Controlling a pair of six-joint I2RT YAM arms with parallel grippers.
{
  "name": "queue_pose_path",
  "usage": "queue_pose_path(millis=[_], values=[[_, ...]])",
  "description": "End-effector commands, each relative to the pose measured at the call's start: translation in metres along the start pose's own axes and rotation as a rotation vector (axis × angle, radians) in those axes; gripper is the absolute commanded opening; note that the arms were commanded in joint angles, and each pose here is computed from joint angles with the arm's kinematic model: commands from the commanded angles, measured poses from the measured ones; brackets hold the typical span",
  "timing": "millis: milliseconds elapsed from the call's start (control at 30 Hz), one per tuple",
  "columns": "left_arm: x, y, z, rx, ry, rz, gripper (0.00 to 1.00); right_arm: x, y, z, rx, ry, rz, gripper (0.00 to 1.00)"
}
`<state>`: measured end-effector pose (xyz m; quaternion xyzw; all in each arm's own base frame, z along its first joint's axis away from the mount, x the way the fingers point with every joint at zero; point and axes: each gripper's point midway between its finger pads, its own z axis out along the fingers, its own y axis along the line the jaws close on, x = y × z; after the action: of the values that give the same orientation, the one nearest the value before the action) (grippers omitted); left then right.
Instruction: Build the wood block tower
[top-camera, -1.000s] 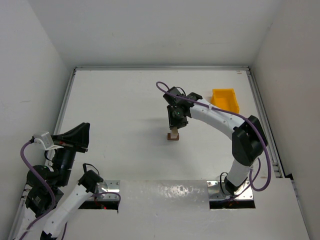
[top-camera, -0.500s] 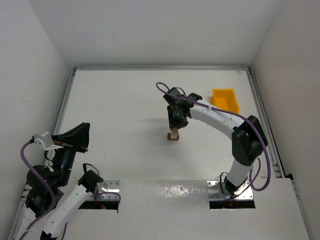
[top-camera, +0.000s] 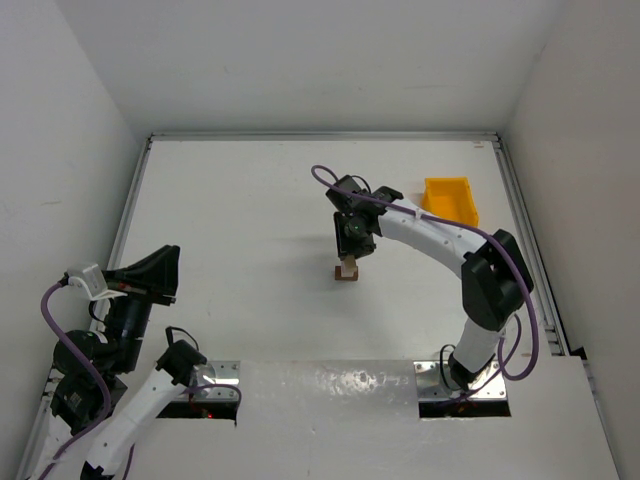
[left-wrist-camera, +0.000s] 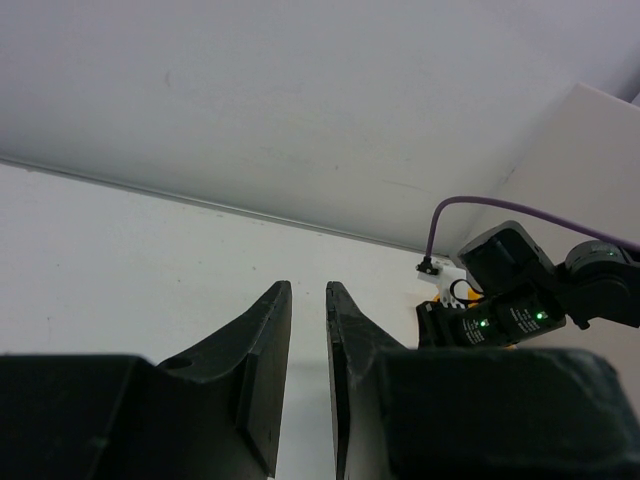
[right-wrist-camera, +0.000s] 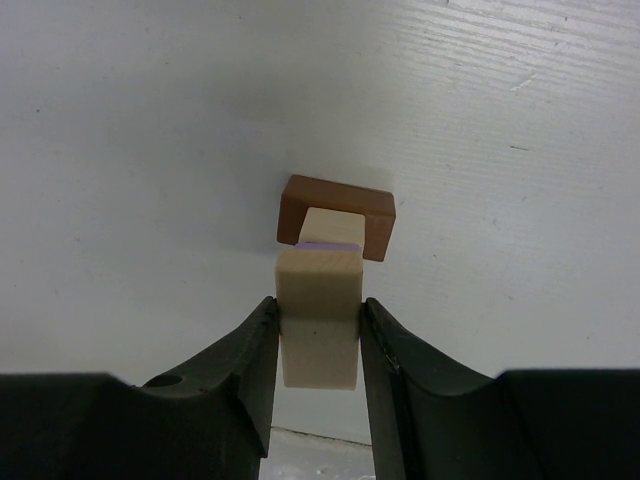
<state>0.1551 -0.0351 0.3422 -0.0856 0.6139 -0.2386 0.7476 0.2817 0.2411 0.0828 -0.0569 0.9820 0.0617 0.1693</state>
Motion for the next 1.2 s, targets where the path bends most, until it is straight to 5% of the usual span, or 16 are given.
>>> queue_pose_path(millis=[0,867,1167], values=[[-0.0123,-0.0017,-0.0066,0.021,-0.049,-0.03,0.18,-0.0055,0.0002,0.001,-0.003,-0.019,0.0,0.36],[-0.0122,-0.0018,-0.0069,0.023,-0.049,-0.032,0.18,-0.006,0.0016,0.0017,-0.012,-0.017,-0.005,0.41],[-0.0123,-0.0016,-0.0069,0.021,-0.049,-0.03,0.18,-0.0074,0.003,0.001,-0.021,-0.02,-0.003,0.52]])
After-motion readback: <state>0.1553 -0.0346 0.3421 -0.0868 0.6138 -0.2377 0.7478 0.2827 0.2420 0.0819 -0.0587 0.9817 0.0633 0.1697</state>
